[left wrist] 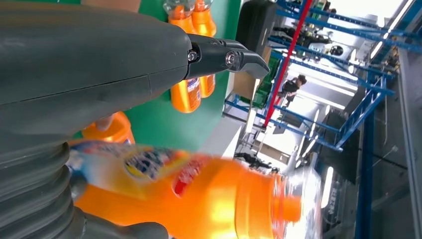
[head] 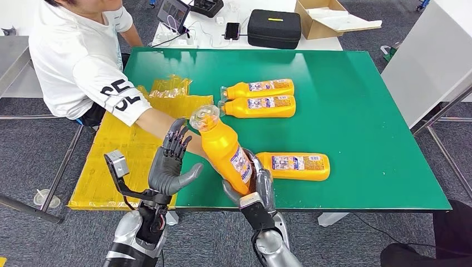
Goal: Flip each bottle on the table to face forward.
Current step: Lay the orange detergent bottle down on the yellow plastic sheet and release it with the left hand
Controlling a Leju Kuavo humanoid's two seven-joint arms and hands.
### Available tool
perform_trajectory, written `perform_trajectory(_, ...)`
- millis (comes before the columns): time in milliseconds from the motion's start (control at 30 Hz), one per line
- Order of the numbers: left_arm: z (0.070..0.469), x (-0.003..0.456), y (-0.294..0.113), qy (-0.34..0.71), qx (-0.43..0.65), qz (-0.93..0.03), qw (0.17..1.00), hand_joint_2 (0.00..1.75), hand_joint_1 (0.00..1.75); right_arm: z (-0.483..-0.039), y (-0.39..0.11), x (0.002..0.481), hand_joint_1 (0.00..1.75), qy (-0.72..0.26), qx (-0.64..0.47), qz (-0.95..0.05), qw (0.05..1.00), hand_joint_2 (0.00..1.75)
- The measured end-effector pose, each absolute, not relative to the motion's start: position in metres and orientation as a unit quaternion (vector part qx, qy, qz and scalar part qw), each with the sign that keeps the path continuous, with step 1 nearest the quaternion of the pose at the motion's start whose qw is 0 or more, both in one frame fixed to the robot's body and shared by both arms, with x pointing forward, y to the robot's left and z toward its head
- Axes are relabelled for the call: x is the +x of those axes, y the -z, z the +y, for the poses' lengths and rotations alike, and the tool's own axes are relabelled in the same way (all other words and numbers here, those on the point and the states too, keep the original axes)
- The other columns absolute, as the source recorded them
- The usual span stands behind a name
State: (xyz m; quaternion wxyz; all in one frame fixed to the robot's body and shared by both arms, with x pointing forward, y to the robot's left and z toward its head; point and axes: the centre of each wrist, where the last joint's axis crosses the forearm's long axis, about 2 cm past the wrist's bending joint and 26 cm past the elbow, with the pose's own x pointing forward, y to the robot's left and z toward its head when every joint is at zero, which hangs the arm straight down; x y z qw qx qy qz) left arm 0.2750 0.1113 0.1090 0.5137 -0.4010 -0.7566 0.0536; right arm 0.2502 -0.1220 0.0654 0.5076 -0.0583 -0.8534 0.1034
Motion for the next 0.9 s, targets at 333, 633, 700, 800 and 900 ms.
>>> perform_trajectory(333,0.106,0.273,-0.108,-0.036,-0.421,-0.748,0.512,1.75,0.0,-0.099,-0.057,0.251,1.73,-0.182,-0.039,-0.845,0.502,1.75)
perform_trajectory(633,0.107,0.274,-0.102,-0.017,-0.422,-0.741,0.522,1.75,0.0,-0.086,-0.051,0.255,1.72,-0.233,-0.038,-0.833,0.5,1.75)
perform_trajectory(700,0.108,0.274,-0.1,-0.006,-0.419,-0.739,0.527,1.75,0.0,-0.084,-0.049,0.255,1.72,-0.244,-0.041,-0.832,0.497,1.75)
perform_trajectory(800,0.11,0.275,-0.096,0.011,-0.417,-0.735,0.535,1.75,0.0,-0.081,-0.048,0.254,1.74,-0.256,-0.043,-0.829,0.494,1.75)
perform_trajectory(900,0.111,0.276,-0.091,0.026,-0.416,-0.729,0.543,1.75,0.0,-0.081,-0.046,0.254,1.75,-0.261,-0.046,-0.827,0.495,1.75)
